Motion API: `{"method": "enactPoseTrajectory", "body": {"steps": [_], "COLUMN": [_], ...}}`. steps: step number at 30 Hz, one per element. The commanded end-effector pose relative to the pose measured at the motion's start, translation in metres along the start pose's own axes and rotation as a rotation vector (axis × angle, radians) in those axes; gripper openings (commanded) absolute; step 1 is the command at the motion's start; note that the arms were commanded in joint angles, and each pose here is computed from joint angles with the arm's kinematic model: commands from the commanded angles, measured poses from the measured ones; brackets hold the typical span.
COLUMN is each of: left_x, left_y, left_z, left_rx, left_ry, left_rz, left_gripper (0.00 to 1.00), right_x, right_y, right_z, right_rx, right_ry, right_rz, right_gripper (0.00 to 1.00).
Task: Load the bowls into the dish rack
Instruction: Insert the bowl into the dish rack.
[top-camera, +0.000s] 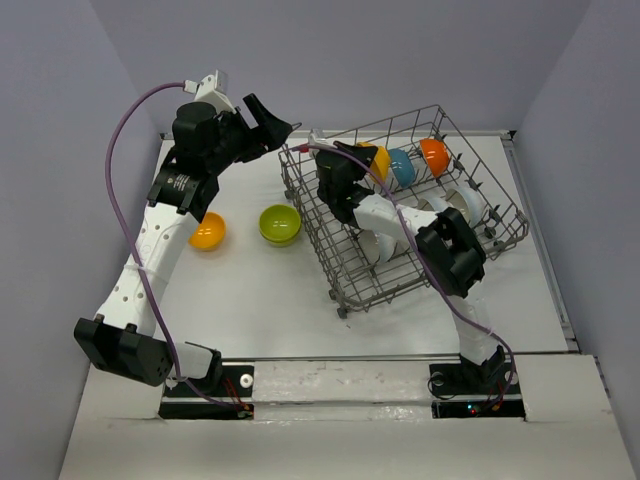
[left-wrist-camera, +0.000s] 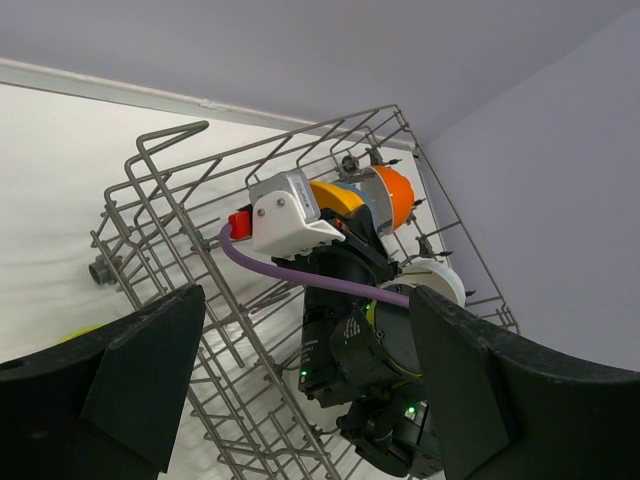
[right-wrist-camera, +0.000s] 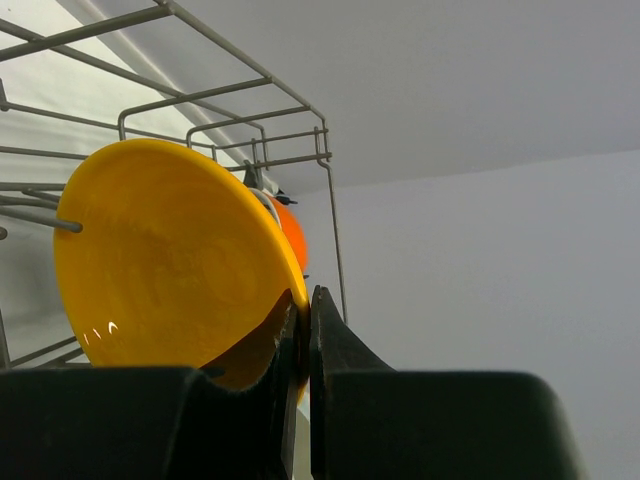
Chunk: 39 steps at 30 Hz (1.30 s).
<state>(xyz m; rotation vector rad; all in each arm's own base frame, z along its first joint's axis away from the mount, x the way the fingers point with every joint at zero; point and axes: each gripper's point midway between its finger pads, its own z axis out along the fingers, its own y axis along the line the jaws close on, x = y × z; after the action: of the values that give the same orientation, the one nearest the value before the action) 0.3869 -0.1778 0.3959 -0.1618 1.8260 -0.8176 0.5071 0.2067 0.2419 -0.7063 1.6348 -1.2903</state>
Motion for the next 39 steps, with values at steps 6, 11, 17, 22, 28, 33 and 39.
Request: {"method": "enactPoseTrajectory", "body": {"steps": [6, 11, 17, 22, 28, 33, 39], "left_x": [-0.009, -0.008, -0.006, -0.006, -0.005, -0.004, -0.003], "left_y": [-0.016, -0.016, -0.016, -0.017, -0.017, -0.017, -0.017], "left_z": [-0.003, -0.001, 0.0, 0.0, 0.002, 0.003, 0.004], "left_rx": [0.061, 0.061, 0.059, 0.062, 0.062, 0.063, 0.066], "left_ry": [-0.031, -0.028, -0.023, -0.021, -0.017, -0.015, -0.011], "left_rz": [0.016, 0.016, 0.017, 0.018, 0.017, 0.019, 0.017], "left_gripper": [0.92, 0.92, 0.92, 0.92, 0.92, 0.92, 0.92], "right_x": [0.0, 0.0, -0.001, -0.001, 0.0, -0.001, 0.0], "right_y": [0.0, 0.004, 0.01, 0.015, 0.022, 0.023, 0.028], "right_z": [0.008, 0.008, 0.008, 0.008, 0.008, 0.008, 0.007], "right_rx": [0.001, -0.015, -0.042, -0.054, -0.075, -0.087, -0.112], "right_ry": [0.015, 0.011, 0.001, -0.004, -0.011, -0.017, -0.026], "right_rz": [0.041, 0.06, 0.078, 0.071, 0.059, 0.063, 0.064], "right_gripper": [0.01, 0.05, 0.11, 0.17, 0.27, 0.31, 0.53]}}
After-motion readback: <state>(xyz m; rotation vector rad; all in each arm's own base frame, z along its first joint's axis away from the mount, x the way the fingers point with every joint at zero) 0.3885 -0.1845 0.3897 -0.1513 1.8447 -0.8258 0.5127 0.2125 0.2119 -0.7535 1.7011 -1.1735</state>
